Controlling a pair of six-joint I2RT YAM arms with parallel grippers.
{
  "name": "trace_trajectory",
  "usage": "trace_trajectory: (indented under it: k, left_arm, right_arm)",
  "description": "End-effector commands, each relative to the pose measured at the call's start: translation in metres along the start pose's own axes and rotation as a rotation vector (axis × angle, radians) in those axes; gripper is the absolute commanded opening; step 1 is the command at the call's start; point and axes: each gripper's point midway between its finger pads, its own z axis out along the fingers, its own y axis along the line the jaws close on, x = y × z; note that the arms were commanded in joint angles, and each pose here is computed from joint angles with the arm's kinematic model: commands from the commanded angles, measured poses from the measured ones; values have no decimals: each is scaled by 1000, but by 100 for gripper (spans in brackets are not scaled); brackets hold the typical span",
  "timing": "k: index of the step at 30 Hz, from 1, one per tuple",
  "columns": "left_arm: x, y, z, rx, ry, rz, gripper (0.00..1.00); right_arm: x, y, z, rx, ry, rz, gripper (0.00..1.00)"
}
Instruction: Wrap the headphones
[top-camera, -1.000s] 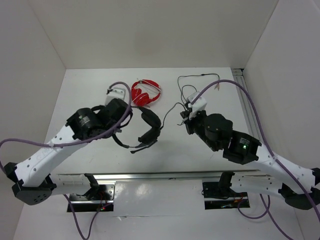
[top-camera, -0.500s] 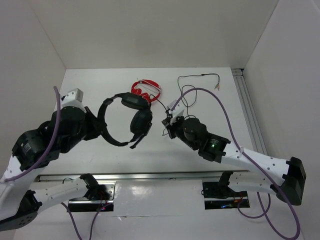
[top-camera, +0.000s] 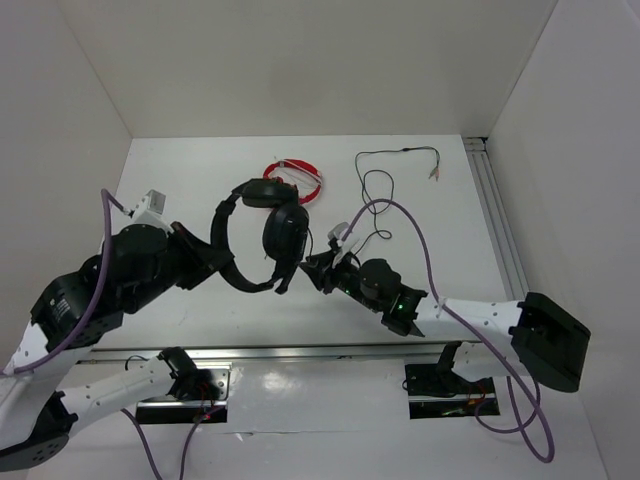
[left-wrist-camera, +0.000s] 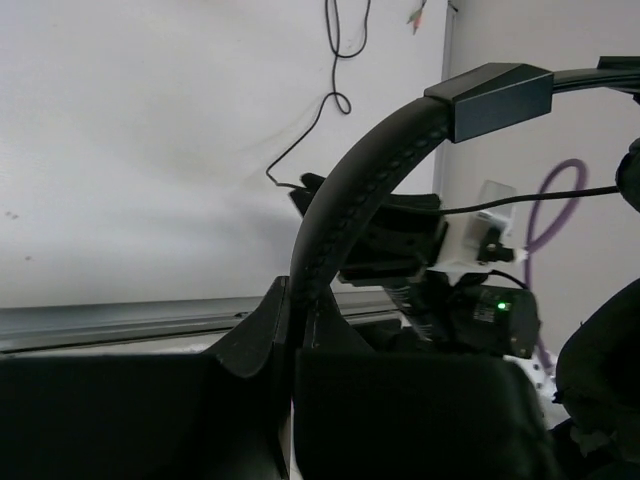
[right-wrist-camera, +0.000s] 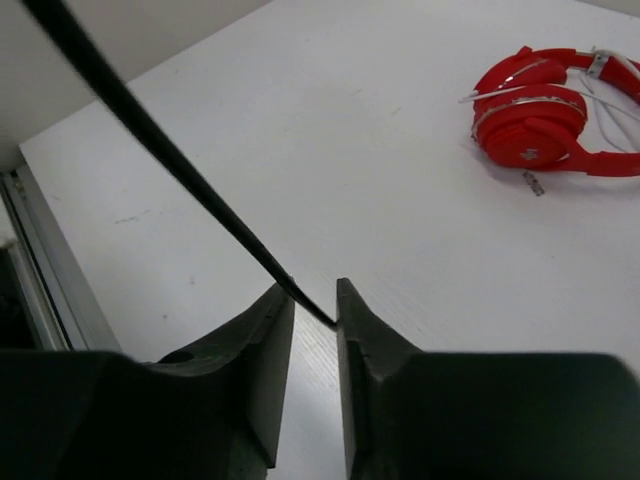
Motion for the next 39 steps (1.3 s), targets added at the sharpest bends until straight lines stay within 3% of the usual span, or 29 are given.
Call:
trace_trajectory:
  k: [1,6,10,12,19,27,35,39]
  left_arm:
    - [-9,-35,7,108,-21,-104,0]
    - [0,-29,22,70,-3,-112,0]
    - [-14,-19,25,17,-84,-131,0]
    - [-25,-15,25,-16,-140,-130,0]
    - [-51,3,53,-184,-279,-110,0]
    - [-72,43,75,-384,-388,-221,0]
    - [-76,98,86,-610,-428,-119,0]
    - [-63,134,91,-795,-357,-13,0]
  right_arm:
    - [-39,12,14,-44,-175,75,34]
    - [-23,1,36,0,-152,92,34]
    - [-5,0,45,-8,-125,123,3]
    - [11,0,49,-12,-88,119,0]
    - [46,36,46,-14,21,76,0]
    - [61,91,31,23,107,-2,0]
    - [11,125,7,-3,58,-54,0]
    - [-17,127,-3,20,59,-125,0]
